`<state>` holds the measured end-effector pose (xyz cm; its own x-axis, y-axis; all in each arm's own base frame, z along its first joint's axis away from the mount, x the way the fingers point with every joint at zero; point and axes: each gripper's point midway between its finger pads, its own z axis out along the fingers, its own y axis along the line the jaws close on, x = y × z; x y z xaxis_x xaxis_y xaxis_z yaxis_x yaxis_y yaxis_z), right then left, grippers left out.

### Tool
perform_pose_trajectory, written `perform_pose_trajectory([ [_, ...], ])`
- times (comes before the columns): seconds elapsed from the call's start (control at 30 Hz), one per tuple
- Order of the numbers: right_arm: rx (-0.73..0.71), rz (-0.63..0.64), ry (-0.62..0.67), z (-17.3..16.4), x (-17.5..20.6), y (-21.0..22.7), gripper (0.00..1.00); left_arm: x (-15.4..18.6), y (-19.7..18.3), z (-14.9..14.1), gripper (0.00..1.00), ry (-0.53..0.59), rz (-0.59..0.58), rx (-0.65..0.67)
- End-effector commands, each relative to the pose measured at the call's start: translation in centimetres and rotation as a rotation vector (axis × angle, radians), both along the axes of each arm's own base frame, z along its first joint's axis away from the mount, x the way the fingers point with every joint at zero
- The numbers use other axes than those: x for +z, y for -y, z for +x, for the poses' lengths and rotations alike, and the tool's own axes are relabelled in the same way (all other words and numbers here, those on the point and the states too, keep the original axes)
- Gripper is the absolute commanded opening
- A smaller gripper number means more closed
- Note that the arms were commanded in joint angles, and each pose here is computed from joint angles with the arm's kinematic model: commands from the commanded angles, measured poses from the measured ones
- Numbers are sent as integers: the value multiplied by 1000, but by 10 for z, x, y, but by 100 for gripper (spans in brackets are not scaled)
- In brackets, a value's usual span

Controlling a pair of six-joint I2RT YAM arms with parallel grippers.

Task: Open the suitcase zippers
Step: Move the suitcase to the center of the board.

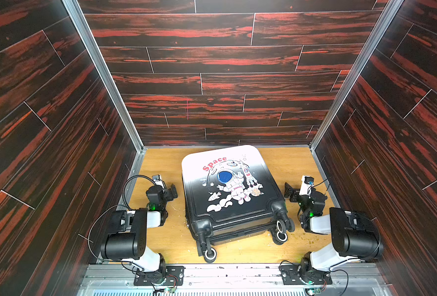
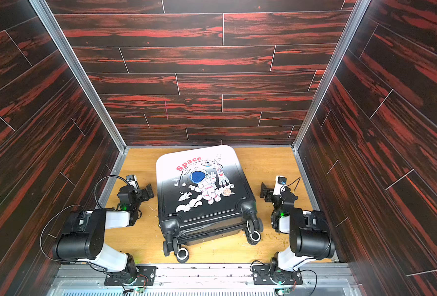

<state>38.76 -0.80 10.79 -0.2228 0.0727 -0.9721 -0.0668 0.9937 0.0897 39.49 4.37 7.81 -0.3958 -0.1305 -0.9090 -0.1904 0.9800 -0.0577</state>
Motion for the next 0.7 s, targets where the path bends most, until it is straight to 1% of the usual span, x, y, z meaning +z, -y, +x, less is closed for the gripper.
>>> perform_pose_trajectory([
  [0.0, -7, -5, 20, 4, 8, 1, 98, 13, -1, 4, 100, 33, 13, 7],
  [0.67, -7, -5, 21, 3, 7, 0, 98, 13, 0, 4, 100, 32, 22, 11],
])
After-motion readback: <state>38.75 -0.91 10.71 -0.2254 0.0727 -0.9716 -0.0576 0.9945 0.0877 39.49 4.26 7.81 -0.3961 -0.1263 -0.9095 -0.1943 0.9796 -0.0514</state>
